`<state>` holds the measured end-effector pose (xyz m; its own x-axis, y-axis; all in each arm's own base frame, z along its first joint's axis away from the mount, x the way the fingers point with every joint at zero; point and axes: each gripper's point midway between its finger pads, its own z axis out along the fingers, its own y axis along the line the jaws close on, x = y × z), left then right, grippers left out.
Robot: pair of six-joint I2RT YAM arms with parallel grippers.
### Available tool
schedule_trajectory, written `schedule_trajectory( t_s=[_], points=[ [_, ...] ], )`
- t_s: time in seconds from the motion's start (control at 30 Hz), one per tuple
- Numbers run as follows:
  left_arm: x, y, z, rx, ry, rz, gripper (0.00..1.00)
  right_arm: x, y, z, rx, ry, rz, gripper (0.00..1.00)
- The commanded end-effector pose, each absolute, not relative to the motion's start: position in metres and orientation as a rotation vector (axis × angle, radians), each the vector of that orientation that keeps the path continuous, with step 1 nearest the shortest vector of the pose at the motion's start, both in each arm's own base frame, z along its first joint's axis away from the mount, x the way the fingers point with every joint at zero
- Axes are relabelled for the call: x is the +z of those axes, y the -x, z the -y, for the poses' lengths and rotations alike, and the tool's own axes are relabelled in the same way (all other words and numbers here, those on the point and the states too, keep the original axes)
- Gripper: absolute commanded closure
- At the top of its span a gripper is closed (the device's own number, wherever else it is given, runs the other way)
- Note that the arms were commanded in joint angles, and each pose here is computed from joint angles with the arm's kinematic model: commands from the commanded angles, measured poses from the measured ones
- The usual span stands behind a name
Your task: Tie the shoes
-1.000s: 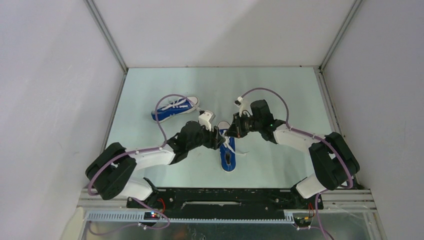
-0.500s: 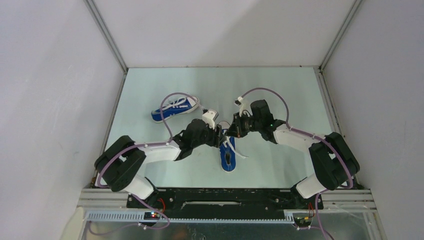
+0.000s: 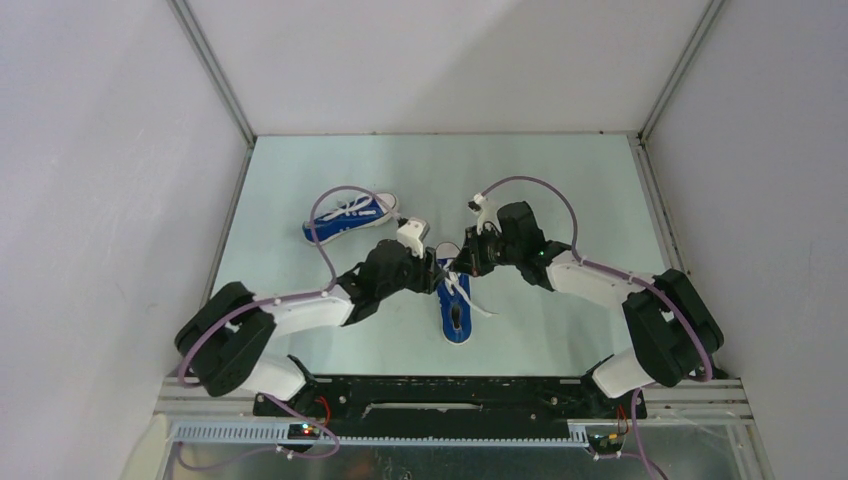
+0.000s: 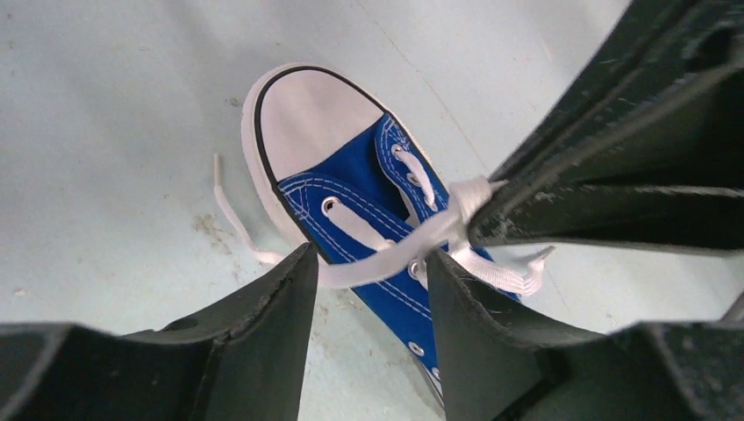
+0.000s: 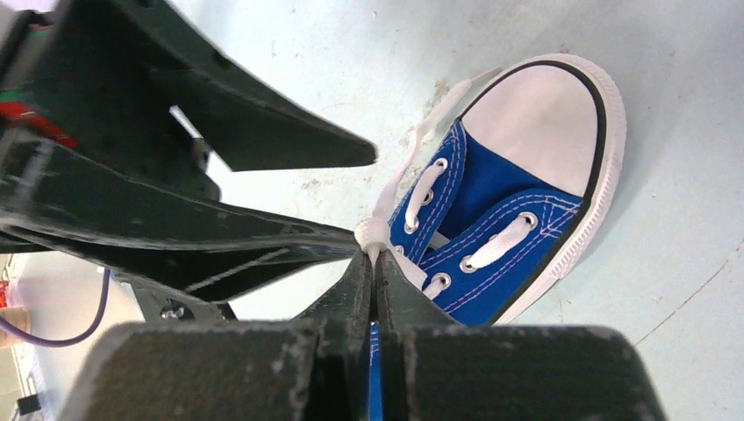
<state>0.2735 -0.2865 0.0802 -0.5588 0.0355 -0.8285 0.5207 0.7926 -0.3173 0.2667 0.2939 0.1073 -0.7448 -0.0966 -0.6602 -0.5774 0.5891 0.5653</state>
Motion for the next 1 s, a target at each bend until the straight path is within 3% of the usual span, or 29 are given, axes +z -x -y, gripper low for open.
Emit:
schedule_trajectory(
  t_s=[0.0,0.2,0.37,0.97],
  points=[
    [0.106,-0.263,0.282,-0.756,-0.345,-2.033,0.48,0.126,-0.276,-0.295,1.053,0.494,-2.185,1.0],
    [0.124,-0.241,0.301,-0.905,-0.328,-2.016,0.61,0.127,-0.276,-0.297,1.068,0.494,-2.181,1.0],
    [0.127,-0.238,0.318,-0.954,-0.322,-2.026,0.82,0.128,-0.276,-0.298,1.075,0.494,-2.178,1.0],
    [0.117,-0.26,0.327,-0.873,-0.255,-2.056,0.71,0.132,-0.274,-0.298,1.089,0.501,-2.167,1.0]
  ],
)
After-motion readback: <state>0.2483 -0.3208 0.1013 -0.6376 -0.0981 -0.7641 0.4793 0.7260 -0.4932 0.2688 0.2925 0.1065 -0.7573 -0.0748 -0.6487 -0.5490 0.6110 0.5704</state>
